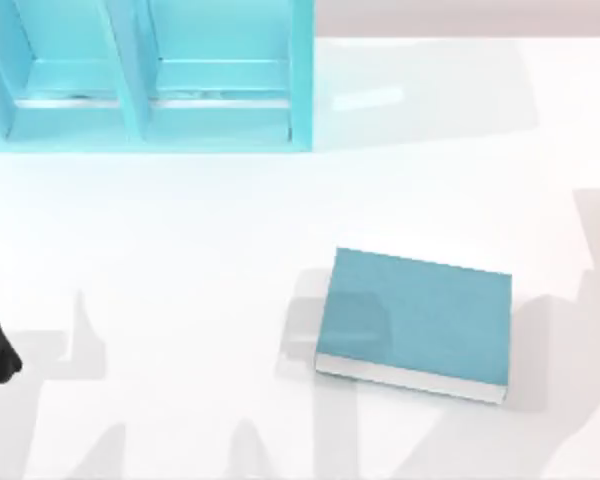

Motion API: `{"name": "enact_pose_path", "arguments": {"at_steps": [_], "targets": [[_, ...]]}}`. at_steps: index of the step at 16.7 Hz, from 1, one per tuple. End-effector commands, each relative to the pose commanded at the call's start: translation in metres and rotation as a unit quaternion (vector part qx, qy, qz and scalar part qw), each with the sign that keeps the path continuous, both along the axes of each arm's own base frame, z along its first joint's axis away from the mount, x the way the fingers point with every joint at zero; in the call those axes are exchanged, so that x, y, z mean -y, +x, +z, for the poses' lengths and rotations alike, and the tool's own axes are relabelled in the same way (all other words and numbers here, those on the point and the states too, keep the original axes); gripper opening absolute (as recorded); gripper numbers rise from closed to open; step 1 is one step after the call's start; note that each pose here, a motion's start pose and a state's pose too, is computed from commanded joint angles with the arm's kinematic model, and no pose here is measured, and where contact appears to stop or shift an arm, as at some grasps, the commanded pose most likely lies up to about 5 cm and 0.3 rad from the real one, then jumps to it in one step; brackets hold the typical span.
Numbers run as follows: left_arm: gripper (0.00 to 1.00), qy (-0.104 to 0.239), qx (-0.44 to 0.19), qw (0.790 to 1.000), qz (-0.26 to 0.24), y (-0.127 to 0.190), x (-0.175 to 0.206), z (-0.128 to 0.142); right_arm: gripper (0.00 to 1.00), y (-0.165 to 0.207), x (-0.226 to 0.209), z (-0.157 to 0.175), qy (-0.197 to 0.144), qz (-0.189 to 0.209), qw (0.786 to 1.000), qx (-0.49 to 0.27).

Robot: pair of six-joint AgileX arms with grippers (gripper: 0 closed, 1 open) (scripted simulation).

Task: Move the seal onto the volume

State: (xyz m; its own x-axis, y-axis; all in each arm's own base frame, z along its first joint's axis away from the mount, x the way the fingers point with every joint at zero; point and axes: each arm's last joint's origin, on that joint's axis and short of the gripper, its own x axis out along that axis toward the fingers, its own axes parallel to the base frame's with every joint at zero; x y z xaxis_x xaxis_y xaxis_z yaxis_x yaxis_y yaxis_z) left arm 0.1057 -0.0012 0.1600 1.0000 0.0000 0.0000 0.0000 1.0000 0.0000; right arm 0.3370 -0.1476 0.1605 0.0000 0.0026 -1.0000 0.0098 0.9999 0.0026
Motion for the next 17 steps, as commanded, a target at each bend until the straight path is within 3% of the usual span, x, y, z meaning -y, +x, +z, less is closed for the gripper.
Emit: {"name": "enact_pose_path", "arguments": {"at_steps": [9, 17], "targets": [[1.00, 0.000, 0.000, 1.000, 0.000, 0.0000, 0.0000, 0.0000, 0.02, 0.0000, 0.0000, 0.0000, 0.000, 0.000, 1.000, 0.000], [1.00, 0.000, 0.000, 1.000, 0.000, 0.0000, 0.0000, 0.0000, 0.00, 0.0000, 0.0000, 0.0000, 0.000, 0.000, 1.000, 0.000]]}}
